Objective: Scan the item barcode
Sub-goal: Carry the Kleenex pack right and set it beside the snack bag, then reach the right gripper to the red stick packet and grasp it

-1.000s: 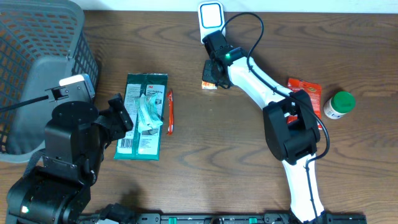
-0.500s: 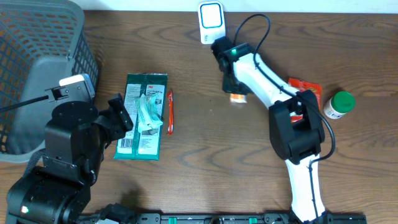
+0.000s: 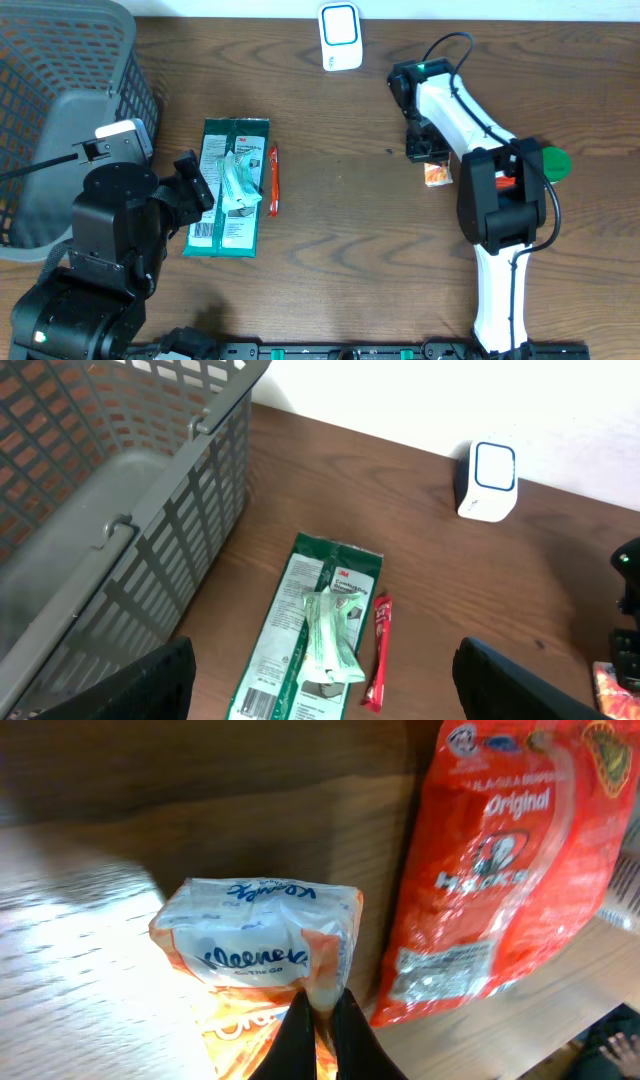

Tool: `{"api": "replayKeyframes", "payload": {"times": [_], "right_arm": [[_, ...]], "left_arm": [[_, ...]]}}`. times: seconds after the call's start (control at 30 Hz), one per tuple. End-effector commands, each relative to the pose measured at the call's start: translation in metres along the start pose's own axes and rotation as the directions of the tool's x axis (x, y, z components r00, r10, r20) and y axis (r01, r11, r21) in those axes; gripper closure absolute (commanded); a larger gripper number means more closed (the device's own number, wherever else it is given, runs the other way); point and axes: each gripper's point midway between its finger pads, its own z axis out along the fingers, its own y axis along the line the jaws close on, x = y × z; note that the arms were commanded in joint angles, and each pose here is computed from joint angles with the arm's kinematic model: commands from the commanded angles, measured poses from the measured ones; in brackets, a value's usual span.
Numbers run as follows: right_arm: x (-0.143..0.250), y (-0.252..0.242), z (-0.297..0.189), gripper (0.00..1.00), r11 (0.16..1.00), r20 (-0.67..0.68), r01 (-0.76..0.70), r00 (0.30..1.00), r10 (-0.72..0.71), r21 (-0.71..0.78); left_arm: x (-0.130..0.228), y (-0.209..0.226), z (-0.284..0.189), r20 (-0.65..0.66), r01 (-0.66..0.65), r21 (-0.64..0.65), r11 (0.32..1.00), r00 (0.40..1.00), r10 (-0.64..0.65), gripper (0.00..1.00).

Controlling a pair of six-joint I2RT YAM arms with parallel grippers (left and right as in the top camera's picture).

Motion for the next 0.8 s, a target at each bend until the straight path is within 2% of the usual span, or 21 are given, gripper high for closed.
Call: {"api": "replayKeyframes", "payload": {"times": [0.0, 0.03, 0.07, 0.13, 0.17, 0.2, 0.27, 0.33, 0.4, 0.47, 0.53, 0.77], "right_arm": [[-0.005, -0.012, -0.013, 0.99, 0.996, 0.027, 0.087, 0.996, -0.086, -0.032], [-0.006, -0.012, -0.020, 0.90, 0.994, 0.043, 0.097, 0.995, -0.094, -0.053], [-0.007, -0.013, -0.028, 0.69, 0.993, 0.060, 0.095, 0.994, -0.091, -0.072], [-0.007, -0.017, -0.044, 0.20, 0.991, 0.096, 0.081, 0.993, -0.070, -0.107], [-0.007, -0.021, -0.051, 0.05, 0.991, 0.113, 0.074, 0.992, -0.061, -0.114], [-0.006, -0.024, -0.057, 0.01, 0.990, 0.127, 0.070, 0.990, -0.055, -0.118], [-0.005, -0.029, -0.074, 0.01, 0.987, 0.169, 0.068, 0.985, -0.043, -0.146], [-0.001, -0.021, -0.096, 0.05, 0.961, 0.209, 0.122, 0.975, -0.070, -0.250], [0.007, 0.007, -0.131, 0.11, 0.871, 0.270, 0.212, 0.958, -0.095, -0.444], [0.017, 0.036, -0.172, 0.19, 0.738, 0.335, 0.289, 0.938, -0.090, -0.610], [0.022, 0.053, -0.194, 0.22, 0.674, 0.374, 0.329, 0.924, -0.084, -0.662], [0.036, 0.137, -0.212, 0.26, 0.640, 0.407, 0.361, 0.910, -0.082, -0.678]], "left_arm": [[-0.002, 0.002, -0.001, 0.009, -0.006, -0.010, 1.000, 1.000, 0.006, 0.18], [-0.002, 0.002, -0.001, 0.009, -0.006, -0.010, 1.000, 1.000, 0.006, 0.18], [-0.002, 0.002, -0.001, 0.009, -0.006, -0.010, 1.000, 1.000, 0.006, 0.18], [-0.002, 0.002, -0.001, 0.009, -0.006, -0.010, 1.000, 1.000, 0.006, 0.18], [-0.002, 0.002, -0.001, 0.009, -0.006, -0.010, 1.000, 1.000, 0.006, 0.18], [-0.002, 0.002, -0.001, 0.009, -0.006, -0.010, 1.000, 1.000, 0.006, 0.18], [-0.002, 0.002, -0.001, 0.009, -0.006, -0.010, 1.000, 1.000, 0.006, 0.18], [-0.002, 0.002, -0.001, 0.009, -0.006, -0.010, 1.000, 1.000, 0.006, 0.18], [-0.002, 0.002, -0.001, 0.009, -0.006, -0.010, 1.000, 1.000, 0.006, 0.18], [-0.002, 0.002, -0.001, 0.009, -0.006, -0.010, 1.000, 1.000, 0.006, 0.18], [-0.002, 0.002, -0.001, 0.009, -0.006, -0.010, 1.000, 1.000, 0.006, 0.18], [-0.002, 0.002, -0.001, 0.009, -0.006, -0.010, 1.000, 1.000, 0.006, 0.18]]}}
